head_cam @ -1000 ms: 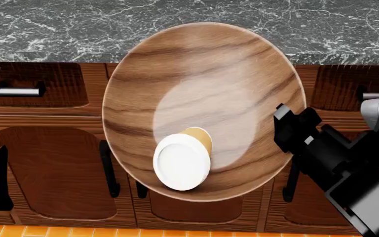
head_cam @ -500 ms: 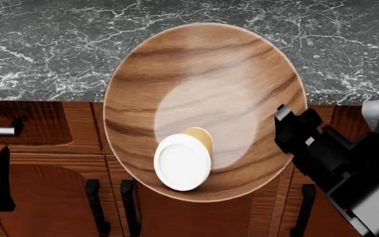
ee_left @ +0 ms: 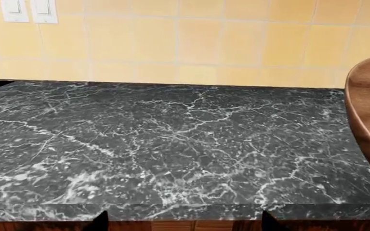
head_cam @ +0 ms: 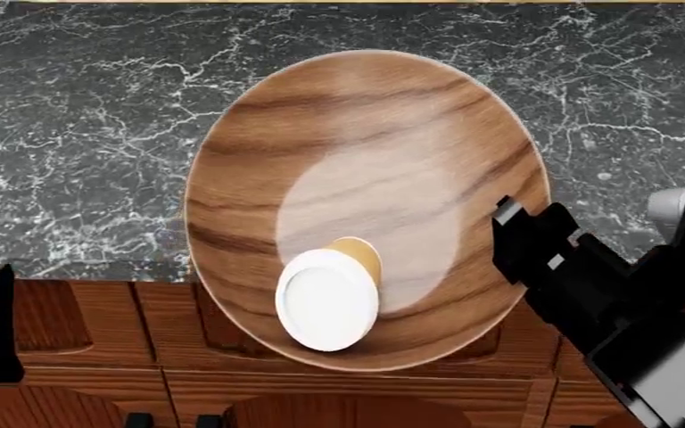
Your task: Place the cup inside the bowl on the dining table and move the bowl to any counter.
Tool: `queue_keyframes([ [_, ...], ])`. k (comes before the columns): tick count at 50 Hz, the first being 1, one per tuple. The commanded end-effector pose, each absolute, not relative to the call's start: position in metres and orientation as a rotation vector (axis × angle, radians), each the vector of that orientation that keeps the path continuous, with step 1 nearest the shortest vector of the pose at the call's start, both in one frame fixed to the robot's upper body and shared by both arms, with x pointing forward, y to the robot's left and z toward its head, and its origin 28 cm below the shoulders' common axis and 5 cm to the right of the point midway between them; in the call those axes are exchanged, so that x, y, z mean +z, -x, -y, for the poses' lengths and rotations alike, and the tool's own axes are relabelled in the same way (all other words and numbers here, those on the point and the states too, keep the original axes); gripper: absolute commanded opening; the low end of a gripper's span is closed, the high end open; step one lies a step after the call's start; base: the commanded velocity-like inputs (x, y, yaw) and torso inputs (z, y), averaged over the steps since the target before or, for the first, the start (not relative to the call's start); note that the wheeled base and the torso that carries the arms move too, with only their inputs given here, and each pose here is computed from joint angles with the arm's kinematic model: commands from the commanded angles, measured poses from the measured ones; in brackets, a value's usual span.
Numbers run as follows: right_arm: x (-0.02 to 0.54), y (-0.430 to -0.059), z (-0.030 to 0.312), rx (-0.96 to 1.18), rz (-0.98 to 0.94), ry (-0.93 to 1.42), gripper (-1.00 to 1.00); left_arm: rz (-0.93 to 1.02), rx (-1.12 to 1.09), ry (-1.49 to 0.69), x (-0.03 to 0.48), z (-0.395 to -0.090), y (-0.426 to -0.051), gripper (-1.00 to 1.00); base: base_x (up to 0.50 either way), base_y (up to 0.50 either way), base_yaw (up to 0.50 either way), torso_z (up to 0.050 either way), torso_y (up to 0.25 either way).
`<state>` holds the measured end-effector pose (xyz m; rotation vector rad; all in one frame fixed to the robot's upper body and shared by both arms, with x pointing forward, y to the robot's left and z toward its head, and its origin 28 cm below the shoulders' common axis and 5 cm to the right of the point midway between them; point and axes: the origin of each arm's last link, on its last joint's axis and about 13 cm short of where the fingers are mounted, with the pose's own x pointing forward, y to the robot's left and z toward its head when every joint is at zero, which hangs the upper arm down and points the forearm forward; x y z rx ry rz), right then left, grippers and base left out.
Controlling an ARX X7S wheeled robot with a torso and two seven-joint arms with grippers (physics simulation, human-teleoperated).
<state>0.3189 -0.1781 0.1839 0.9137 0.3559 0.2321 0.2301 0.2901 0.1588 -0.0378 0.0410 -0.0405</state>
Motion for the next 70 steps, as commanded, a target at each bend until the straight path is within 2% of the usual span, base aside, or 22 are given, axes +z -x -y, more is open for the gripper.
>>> queue_keyframes([
  [1,0.187,-0.318,0.179,0.255,-0.333,-0.938,-1.0,-0.041,-0.04,0.038,0.159,-0.29,-0.23,1.0,0.5,0.0,0.0,0.0,0.0],
  [30,0.186,-0.319,0.178,0.257,-0.338,-0.931,-1.0,-0.042,-0.039,0.037,0.157,-0.29,-0.229,1.0,0.49,0.0,0.0,0.0,0.001],
  [49,0.171,-0.317,0.175,0.228,-0.415,-0.949,-1.0,-0.043,-0.037,0.038,0.156,-0.291,-0.229,1.0,0.0,0.0,0.0,0.0,0.001],
  [70,0.159,-0.331,0.166,0.203,-0.46,-0.956,-1.0,-0.046,-0.034,0.046,0.152,-0.29,-0.227,1.0,0.0,0.0,0.0,0.0,0.0],
])
